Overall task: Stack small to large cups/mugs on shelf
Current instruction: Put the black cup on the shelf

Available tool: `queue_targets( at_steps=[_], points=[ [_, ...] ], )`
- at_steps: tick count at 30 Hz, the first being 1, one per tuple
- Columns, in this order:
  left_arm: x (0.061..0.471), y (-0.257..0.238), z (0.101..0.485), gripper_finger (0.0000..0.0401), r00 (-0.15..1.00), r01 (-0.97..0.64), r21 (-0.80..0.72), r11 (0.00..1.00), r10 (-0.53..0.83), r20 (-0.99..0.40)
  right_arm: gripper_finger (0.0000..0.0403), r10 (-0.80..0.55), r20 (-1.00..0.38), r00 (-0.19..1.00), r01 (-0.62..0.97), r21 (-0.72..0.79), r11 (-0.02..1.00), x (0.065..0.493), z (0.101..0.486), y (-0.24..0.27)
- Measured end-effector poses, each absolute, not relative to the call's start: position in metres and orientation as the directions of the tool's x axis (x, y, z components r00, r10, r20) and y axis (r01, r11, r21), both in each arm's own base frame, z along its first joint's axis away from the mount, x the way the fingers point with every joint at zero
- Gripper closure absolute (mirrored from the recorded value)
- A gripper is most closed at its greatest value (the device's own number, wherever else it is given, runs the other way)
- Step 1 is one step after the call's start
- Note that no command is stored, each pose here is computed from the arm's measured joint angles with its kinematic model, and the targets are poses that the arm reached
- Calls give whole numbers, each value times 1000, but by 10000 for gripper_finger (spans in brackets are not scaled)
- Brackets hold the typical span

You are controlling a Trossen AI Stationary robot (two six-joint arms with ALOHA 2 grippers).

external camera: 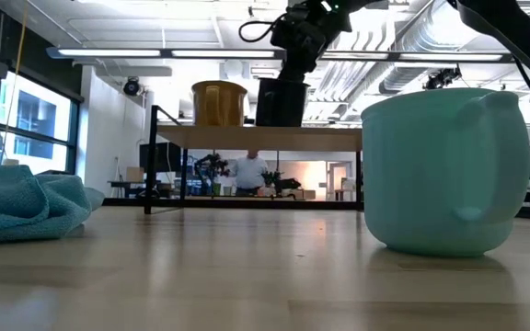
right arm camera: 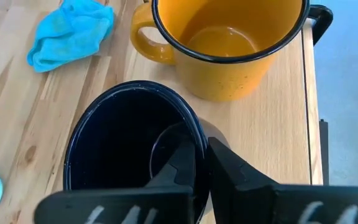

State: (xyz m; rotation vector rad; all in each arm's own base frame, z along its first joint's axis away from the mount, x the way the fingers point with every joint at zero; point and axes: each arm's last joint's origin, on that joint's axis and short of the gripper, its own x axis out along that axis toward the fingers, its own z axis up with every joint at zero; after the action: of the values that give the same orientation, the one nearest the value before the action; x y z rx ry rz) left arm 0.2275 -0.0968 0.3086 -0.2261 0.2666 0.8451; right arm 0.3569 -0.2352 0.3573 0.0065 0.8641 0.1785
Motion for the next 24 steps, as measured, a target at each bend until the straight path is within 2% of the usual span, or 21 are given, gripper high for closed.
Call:
queue_targets(
  at_steps=[9,17,24],
  points=[
    [227,-97,309,364,633,-760,-89,643,704,-320,402,124,-759,639,-122,58,991,358,358,-237],
    [227,-97,309,364,633,-760,-89,643,704,-320,374,100,-760,642,-95,50,994,359,358,-239],
    [227,-97,308,364,633,-761,-87,643,705,-321,378,112,-769,629,-96,66,993,362,351,-240]
  ],
)
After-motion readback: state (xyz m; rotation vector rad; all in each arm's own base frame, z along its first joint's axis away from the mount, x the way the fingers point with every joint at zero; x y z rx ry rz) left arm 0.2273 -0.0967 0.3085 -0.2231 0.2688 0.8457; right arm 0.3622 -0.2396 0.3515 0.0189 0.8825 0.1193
